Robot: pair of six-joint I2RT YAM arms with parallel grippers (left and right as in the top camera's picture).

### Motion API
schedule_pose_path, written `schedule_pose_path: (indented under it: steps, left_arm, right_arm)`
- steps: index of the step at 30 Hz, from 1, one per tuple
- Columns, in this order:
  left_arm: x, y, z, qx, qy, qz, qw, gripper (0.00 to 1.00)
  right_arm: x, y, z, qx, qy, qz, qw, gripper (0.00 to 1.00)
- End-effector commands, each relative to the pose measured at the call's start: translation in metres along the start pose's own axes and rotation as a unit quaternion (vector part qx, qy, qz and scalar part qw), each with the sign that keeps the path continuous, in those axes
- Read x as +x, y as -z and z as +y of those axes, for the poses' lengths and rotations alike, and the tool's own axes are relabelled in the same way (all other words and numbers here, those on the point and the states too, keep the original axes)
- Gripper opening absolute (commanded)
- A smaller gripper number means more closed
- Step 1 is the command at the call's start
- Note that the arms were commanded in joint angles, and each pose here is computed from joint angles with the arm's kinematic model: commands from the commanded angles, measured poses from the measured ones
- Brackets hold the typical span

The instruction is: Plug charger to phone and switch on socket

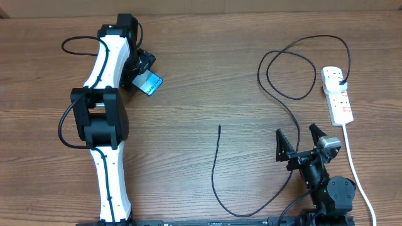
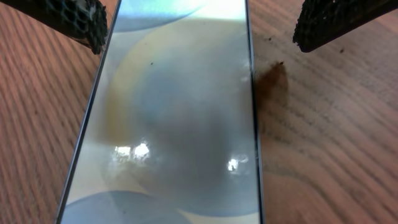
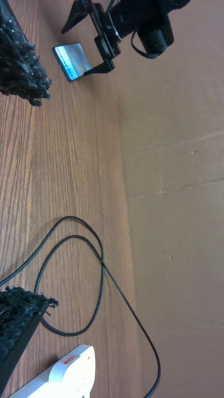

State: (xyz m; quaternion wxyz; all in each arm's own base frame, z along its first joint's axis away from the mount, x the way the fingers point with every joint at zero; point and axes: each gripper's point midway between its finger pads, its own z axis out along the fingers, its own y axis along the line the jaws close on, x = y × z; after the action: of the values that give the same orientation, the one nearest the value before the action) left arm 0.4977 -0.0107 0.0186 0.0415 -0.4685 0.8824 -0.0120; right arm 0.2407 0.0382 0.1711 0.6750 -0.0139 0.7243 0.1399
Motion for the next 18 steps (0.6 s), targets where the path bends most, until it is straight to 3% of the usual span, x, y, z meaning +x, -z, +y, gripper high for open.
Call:
schedule_pose_path:
  steps: [1, 18]
  left_arm:
    - [-0.0035, -0.0105, 0.0047, -0.012, 0.013, -0.004, 1.000, 1.00]
    - [-0.0037, -0.0172, 0.0077, -0.017, 0.014, -0.007, 1.000, 1.00]
  right_arm:
    - [0.0002, -0.0001, -0.0011, 0.003, 0.002, -0.002, 1.000, 1.00]
    - [0.0002, -0.0001, -0.0011, 0.003, 0.002, -0.002, 1.000, 1.00]
